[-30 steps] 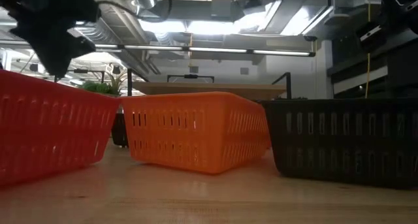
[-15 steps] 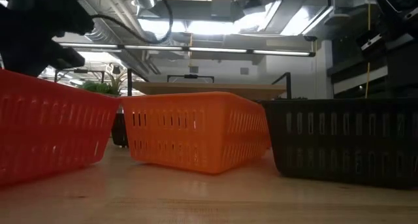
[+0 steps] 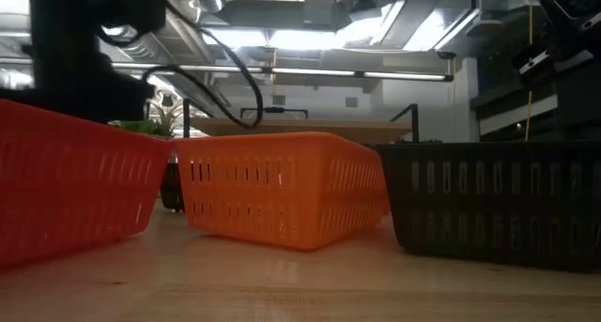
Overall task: Stack baskets on shelf by color
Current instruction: Put the left orange bin on the shelf
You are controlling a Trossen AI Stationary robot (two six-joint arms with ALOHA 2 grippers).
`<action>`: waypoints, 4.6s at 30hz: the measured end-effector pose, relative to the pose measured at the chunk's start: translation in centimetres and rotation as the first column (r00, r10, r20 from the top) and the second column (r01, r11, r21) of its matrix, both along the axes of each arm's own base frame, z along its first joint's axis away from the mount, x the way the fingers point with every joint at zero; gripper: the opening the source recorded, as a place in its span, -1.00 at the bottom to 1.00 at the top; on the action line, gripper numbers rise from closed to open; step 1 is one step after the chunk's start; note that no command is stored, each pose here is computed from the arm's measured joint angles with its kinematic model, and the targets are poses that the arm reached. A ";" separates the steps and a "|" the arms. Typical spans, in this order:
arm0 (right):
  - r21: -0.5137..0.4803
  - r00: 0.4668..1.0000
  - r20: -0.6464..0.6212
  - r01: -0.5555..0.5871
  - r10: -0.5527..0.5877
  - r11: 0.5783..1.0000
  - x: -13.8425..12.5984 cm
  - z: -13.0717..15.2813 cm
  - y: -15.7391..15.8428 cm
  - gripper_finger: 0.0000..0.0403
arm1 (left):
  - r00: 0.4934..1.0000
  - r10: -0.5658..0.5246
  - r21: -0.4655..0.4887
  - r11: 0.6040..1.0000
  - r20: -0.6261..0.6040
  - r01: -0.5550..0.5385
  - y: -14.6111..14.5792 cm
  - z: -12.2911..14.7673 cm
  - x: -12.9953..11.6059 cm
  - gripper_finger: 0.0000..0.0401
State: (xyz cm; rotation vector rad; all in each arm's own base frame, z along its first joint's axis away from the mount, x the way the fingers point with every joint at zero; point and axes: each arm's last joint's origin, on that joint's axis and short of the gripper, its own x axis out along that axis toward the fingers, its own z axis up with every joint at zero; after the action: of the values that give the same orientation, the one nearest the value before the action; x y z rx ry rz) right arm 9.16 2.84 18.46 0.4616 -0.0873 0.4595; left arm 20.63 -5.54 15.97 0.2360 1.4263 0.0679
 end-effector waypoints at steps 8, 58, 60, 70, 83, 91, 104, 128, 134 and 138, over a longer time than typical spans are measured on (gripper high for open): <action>0.002 1.000 -0.001 0.009 -0.009 1.000 0.0 0.0 0.0 -0.42 | 0.991 0.095 0.377 0.918 0.094 -0.124 3.5 0.2 0.9 -0.72; -0.010 0.997 -0.064 0.052 -0.052 0.999 0.2 -0.6 -0.1 -0.42 | 0.958 0.277 -0.140 0.954 0.071 -0.265 -1.2 3.9 1.3 -0.36; -0.010 0.997 -0.064 0.052 -0.052 0.999 0.2 -0.6 -0.1 -0.42 | 0.958 0.279 -0.139 0.953 0.068 -0.268 -1.1 3.5 1.1 -0.36; -0.010 0.997 -0.063 0.052 -0.052 0.999 0.2 -0.6 -0.1 -0.42 | 0.955 0.281 -0.152 0.952 0.092 -0.265 -0.8 0.3 0.2 -0.36; -0.019 0.992 -0.114 0.050 -0.052 0.999 0.2 -1.1 -0.1 -0.42 | 0.961 0.249 -0.164 0.959 0.117 -0.229 -1.3 2.6 1.3 -0.99; -0.019 0.992 -0.117 0.050 -0.052 0.999 0.2 -1.1 -0.1 -0.42 | 0.965 0.213 -0.202 0.963 0.152 -0.181 -2.2 9.0 3.0 -1.00; -0.018 0.992 -0.115 0.050 -0.052 0.999 0.2 -1.1 -0.1 -0.42 | 0.910 -0.032 0.235 0.969 0.413 -0.072 3.8 16.8 6.3 -1.00; -0.021 0.992 -0.113 0.052 -0.054 0.998 0.2 -1.1 -0.1 -0.42 | 0.952 0.045 0.136 0.987 0.301 -0.090 18.1 14.4 7.0 -1.00; -0.021 0.992 -0.113 0.051 -0.053 0.998 0.2 -1.1 -0.1 -0.42 | 0.965 0.072 0.188 0.974 0.251 -0.122 18.7 13.3 7.7 -1.00; -0.022 0.992 -0.112 0.051 -0.054 0.998 0.2 -1.1 -0.1 -0.42 | 0.964 0.069 0.186 0.975 0.257 -0.120 18.7 13.4 7.7 -1.00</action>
State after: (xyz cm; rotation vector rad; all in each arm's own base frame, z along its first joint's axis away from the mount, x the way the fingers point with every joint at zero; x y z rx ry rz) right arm 9.37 2.73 17.36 0.4645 0.0140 0.3815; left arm 28.29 13.14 29.40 0.3135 1.1793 0.3117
